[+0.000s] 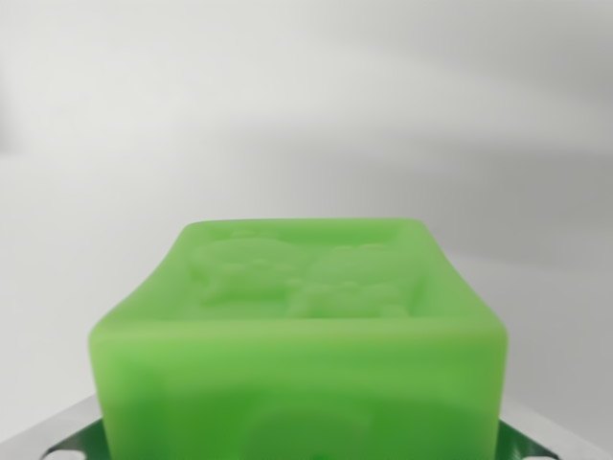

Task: Stack cube

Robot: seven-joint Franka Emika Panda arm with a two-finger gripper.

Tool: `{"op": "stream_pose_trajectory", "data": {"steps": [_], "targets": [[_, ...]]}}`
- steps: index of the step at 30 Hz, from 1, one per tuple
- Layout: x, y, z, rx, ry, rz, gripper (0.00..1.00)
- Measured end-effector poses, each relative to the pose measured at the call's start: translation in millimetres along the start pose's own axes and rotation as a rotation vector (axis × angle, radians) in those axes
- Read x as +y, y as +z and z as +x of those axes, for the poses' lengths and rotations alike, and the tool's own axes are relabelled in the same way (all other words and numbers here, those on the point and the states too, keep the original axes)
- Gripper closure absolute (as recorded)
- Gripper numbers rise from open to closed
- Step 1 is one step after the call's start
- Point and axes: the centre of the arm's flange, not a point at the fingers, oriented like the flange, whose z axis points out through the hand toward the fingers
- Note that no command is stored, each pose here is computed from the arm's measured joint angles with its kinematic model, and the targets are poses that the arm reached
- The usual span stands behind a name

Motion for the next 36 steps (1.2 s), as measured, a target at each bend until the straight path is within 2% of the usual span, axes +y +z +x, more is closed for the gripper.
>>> {"op": "stream_pose_trajectory", "data": {"steps": [36], "targets": [[-58.5, -14.0, -39.0, -0.0008, -0.081, 0.0003, 1.0]]}}
